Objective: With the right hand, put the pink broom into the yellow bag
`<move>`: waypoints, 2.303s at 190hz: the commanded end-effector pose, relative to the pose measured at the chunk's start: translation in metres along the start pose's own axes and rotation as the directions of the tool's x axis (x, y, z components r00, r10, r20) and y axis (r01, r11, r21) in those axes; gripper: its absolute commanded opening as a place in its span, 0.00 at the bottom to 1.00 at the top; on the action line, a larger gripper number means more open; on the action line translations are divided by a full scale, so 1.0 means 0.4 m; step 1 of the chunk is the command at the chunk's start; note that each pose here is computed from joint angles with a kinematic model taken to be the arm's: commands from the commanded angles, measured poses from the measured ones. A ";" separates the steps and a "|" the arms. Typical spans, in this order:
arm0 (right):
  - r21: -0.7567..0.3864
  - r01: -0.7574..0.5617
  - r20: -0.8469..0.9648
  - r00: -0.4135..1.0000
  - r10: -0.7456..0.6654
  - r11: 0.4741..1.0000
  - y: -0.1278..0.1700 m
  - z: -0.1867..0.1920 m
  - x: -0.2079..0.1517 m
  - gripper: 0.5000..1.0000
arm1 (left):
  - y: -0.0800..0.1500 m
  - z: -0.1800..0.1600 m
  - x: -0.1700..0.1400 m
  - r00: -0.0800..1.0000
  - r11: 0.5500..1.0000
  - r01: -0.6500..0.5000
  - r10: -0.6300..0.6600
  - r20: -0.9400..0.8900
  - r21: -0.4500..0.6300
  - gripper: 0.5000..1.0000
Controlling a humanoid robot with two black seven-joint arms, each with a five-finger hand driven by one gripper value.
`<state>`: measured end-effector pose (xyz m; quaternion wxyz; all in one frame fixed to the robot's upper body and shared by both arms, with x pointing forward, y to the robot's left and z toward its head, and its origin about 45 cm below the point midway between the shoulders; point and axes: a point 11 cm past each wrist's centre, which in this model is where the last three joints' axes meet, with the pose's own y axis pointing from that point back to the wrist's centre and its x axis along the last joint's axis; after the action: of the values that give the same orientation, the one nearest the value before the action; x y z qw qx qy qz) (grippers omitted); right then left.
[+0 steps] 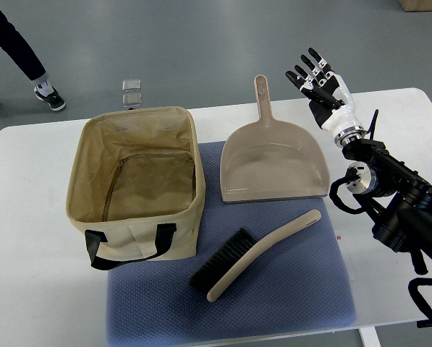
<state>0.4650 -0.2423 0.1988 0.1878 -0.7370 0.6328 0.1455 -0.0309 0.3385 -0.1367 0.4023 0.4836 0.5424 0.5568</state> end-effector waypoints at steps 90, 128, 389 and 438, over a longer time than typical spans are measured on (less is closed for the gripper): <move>0.009 -0.002 -0.013 1.000 0.002 1.000 -0.003 -0.017 0.011 0.86 | 0.000 -0.002 -0.004 1.000 1.000 0.004 -0.004 0.000 0.008 1.00; 0.003 0.003 -0.025 1.000 -0.003 1.000 -0.003 -0.015 0.011 0.86 | 0.000 -0.002 -0.001 1.000 1.000 -0.001 0.001 -0.001 0.007 1.00; -0.455 0.406 -0.760 0.287 -0.583 0.793 0.081 -0.221 -0.019 0.86 | 0.000 -0.002 -0.001 1.000 1.000 0.000 0.000 -0.001 0.007 1.00; -0.698 0.426 -0.655 -0.054 -0.753 0.576 0.188 -0.211 -0.058 0.86 | 0.000 -0.002 -0.001 1.000 1.000 0.000 0.000 -0.001 0.007 1.00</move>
<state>0.4000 -0.2764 0.2818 -0.2525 -0.8841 0.2474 -0.3056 -0.0315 0.3378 -0.1367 0.4006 0.4847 0.5449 0.5547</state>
